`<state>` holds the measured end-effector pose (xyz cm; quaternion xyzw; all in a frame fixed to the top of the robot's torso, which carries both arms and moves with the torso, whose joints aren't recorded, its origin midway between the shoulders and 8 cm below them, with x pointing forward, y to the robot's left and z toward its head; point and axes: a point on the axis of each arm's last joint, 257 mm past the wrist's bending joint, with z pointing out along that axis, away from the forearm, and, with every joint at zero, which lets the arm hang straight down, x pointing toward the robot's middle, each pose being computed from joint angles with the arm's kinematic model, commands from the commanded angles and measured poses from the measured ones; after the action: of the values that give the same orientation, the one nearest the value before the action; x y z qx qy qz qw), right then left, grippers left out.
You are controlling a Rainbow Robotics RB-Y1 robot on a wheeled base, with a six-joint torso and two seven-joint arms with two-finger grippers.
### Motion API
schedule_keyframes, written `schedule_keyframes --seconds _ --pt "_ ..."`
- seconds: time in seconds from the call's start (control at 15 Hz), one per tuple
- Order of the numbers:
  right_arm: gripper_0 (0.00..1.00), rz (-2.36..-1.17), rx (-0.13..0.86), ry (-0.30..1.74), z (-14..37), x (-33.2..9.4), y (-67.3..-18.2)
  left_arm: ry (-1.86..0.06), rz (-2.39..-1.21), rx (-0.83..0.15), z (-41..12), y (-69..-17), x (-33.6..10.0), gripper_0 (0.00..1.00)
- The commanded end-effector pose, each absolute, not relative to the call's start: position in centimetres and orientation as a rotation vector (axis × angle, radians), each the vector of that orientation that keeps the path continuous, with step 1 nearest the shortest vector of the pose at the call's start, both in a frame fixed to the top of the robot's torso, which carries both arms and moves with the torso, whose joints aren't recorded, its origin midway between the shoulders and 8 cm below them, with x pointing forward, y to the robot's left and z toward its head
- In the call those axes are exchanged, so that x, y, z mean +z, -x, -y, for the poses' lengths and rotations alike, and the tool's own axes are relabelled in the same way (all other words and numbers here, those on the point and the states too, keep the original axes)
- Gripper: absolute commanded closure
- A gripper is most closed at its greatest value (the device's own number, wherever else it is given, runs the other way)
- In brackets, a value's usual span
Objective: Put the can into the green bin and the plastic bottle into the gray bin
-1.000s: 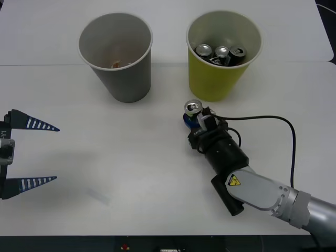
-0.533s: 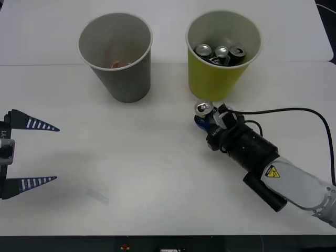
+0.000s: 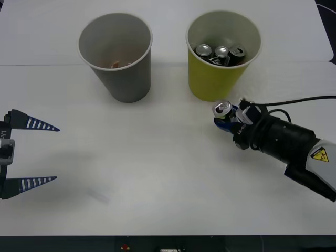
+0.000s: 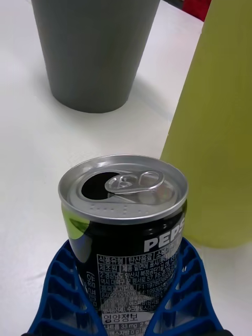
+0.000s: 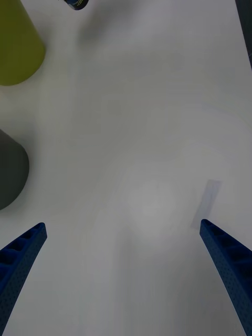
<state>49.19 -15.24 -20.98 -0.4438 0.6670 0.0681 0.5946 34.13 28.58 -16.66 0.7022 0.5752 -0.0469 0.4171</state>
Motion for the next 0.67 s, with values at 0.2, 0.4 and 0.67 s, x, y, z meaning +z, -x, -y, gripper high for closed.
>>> schedule_keyframes --seconds 0.2,0.4,0.67 --pt "1.0 -1.598 0.172 1.118 18.6 -19.1 -47.9 -1.762 -1.444 -0.118 -28.6 -34.1 -16.7 0.0" --pt "1.0 -1.653 0.228 1.128 20.6 -17.2 -46.4 -1.762 -1.444 -0.118 -28.6 -34.1 -16.7 0.0" --pt "1.0 -1.783 0.261 1.072 22.3 -13.5 -44.2 -1.762 -1.444 -0.118 -28.6 -34.1 -16.7 0.0"
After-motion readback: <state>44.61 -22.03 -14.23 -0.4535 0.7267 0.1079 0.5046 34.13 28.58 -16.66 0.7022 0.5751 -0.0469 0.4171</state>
